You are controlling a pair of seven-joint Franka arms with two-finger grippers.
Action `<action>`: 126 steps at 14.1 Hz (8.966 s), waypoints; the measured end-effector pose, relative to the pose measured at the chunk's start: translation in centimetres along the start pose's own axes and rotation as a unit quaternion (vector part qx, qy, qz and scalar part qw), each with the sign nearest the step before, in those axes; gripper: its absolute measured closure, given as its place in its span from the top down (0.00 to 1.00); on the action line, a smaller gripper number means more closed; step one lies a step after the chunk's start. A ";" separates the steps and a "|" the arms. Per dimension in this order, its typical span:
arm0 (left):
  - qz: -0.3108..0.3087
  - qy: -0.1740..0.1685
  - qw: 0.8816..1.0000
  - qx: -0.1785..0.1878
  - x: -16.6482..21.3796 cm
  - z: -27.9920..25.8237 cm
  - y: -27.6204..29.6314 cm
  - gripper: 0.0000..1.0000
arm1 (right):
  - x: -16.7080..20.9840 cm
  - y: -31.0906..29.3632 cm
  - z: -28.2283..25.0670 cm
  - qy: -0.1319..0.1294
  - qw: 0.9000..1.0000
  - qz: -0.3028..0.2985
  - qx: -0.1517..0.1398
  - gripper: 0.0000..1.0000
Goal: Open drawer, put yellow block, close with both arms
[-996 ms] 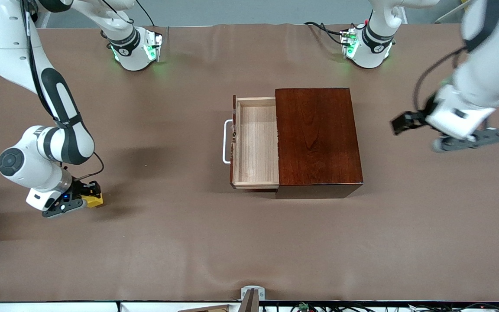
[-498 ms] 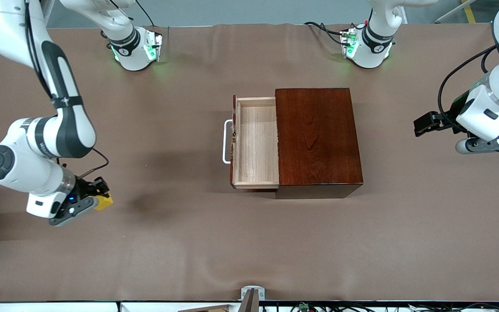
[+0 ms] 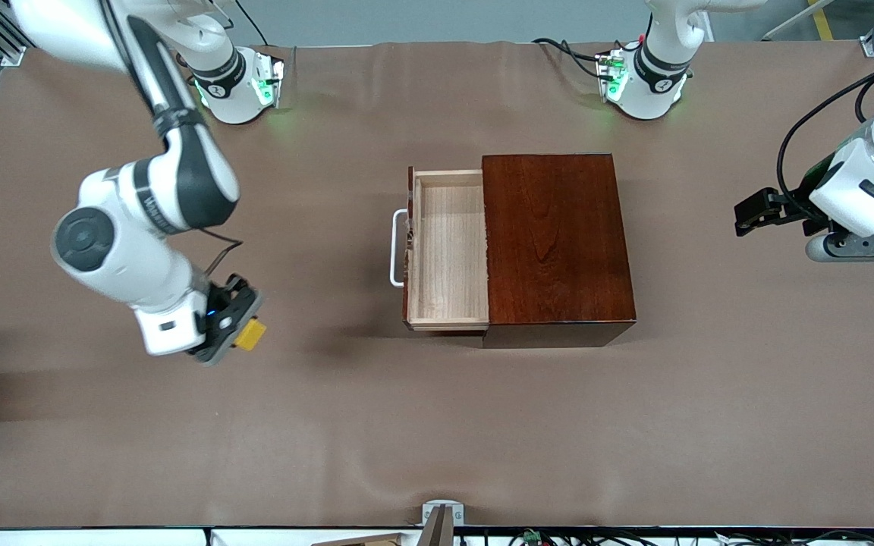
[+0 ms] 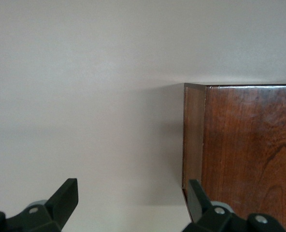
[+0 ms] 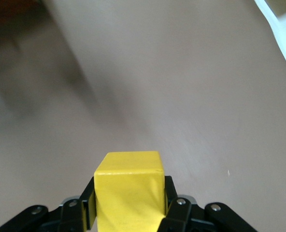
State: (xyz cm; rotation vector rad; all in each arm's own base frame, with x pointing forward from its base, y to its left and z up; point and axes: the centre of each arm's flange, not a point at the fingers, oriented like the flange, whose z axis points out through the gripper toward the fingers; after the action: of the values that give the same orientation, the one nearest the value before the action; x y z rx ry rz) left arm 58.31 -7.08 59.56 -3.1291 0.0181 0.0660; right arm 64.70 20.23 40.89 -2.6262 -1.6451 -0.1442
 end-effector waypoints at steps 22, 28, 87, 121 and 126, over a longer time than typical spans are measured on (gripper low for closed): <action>-0.004 0.000 1.000 0.000 0.2 0.5 -0.4 1.00 | 21.2 -26.9 6.9 -0.008 0.980 -0.198 0.020 0.56; -0.005 0.001 1.000 0.000 0.2 0.7 -0.5 1.00 | 22.6 -29.2 10.0 -0.023 0.982 -0.190 -0.005 0.56; 0.696 -0.019 0.717 0.043 -7.9 27.0 49.0 1.00 | -19.9 -0.6 -25.0 -0.075 0.827 0.557 0.009 1.00; -0.083 -0.011 0.996 0.018 2.2 -0.7 8.7 1.00 | -16.1 -0.5 -25.9 -0.016 0.846 0.532 -0.028 1.00; -0.093 -0.004 0.996 0.005 0.1 -1.9 -0.4 1.00 | -15.7 -0.9 -25.8 -0.019 0.849 0.528 -0.026 1.00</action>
State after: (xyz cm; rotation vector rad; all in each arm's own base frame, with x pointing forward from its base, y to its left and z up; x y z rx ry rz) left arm 58.45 -6.68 61.46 -3.1040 -0.2719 0.0748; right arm 55.64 4.41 64.95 -3.1214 -0.0069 -0.0842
